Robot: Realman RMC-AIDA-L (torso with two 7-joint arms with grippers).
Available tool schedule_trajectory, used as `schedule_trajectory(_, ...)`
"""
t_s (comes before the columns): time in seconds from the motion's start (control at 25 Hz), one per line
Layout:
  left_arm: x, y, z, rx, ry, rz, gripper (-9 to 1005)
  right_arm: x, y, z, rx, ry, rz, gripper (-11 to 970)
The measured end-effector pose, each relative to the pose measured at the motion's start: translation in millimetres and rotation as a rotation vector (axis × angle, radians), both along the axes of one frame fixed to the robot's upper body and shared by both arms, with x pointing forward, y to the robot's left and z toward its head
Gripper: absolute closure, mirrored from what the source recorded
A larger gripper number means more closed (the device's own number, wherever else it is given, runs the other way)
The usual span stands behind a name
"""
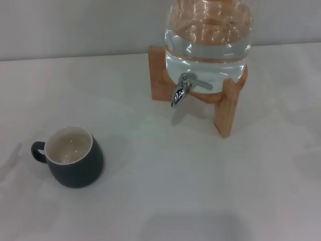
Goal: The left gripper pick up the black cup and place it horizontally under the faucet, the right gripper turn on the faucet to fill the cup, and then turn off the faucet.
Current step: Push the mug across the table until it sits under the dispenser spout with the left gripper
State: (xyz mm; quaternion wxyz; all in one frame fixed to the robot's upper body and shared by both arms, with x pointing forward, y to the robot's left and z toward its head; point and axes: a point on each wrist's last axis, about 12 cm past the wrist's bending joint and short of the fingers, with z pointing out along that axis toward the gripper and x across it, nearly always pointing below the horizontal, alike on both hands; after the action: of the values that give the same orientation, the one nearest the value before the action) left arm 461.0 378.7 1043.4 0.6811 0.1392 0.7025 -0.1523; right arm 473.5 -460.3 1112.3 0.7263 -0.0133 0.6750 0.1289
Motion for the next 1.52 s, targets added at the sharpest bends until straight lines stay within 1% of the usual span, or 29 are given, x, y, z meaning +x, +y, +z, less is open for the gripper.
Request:
schedule_trajectory(0.4,-0.6,-2,-2.6,0.006,0.001,0.001,108,0.2,0,0.0,-0.001,0.0,0.0,120)
schedule_trajectory(0.64,-2.3,-13,-11.5,0.013,0.001,-0.004,108,1.6,1,0.3,0.0,-0.002,0.002,120)
schedule_trajectory(0.92,-7.0,-27,-24.2,0.038,-0.035,0.032,108,2.5,0,0.2,0.0,0.0,-0.003,121)
schedule_trajectory(1.24,-20.0,-40,-30.6,0.04,-0.105,0.079,108,3.6,0,0.3,-0.001,0.002,-0.008,121)
schedule_trajectory(1.52,-28.4,-52,-35.5,0.024,-0.119,0.083,108,6.9,-1,1.2,-0.001,0.004,-0.014,121)
